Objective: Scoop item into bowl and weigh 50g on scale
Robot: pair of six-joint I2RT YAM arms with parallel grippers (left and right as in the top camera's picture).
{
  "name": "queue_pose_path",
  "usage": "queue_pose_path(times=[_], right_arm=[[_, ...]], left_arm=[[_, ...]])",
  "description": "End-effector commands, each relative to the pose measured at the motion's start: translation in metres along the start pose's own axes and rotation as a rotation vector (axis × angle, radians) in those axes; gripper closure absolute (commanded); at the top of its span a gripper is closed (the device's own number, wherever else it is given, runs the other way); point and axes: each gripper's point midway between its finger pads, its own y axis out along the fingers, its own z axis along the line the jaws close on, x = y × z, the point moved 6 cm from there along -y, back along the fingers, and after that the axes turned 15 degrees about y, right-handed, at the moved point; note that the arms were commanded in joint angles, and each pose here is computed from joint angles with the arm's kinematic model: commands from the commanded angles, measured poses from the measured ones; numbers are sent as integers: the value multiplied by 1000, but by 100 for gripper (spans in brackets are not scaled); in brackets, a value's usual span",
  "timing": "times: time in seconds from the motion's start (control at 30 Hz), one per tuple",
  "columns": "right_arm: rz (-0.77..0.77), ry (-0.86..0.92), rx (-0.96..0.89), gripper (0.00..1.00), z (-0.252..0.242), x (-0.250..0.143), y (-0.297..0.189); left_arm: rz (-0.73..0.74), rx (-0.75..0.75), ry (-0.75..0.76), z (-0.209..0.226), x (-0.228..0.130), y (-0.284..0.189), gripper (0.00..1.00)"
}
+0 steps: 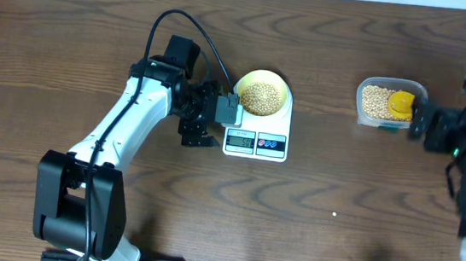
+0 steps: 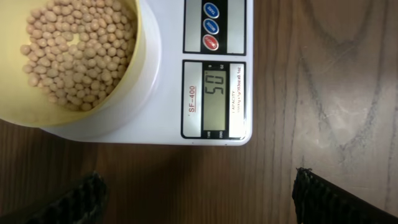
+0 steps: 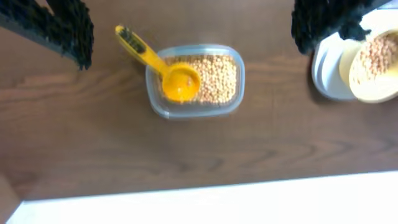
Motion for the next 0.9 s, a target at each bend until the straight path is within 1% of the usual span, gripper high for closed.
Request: queue_pose_path(times=[0.0, 0.13, 0.2, 0.4, 0.47, 0.57, 0.67, 0.73, 0.87], right_arm=[[-38, -5, 20, 1, -6, -43, -7], [-136, -3, 41, 1, -12, -76, -13], [-209, -12, 57, 1, -12, -82, -17], [-470, -58, 120, 1, -9, -71, -23], [-595, -86, 165, 1, -5, -68, -26], [-706, -117, 213, 1, -3, -73, -27], [-778, -133, 236, 1, -4, -86, -26], [-791, -135, 238, 1, -6, -94, -25], [-759, -129, 230, 1, -14, -121, -11]], left_arm=[[-14, -16, -1, -3, 0, 3, 2], [-14, -16, -1, -3, 0, 3, 2], [-14, -16, -1, -3, 0, 3, 2], [-14, -16, -1, -3, 0, 3, 2], [-14, -16, -1, -3, 0, 3, 2], [-14, -16, -1, -3, 0, 3, 2], [-14, -16, -1, -3, 0, 3, 2], [-14, -16, -1, -3, 0, 3, 2], [-14, -16, -1, -3, 0, 3, 2]])
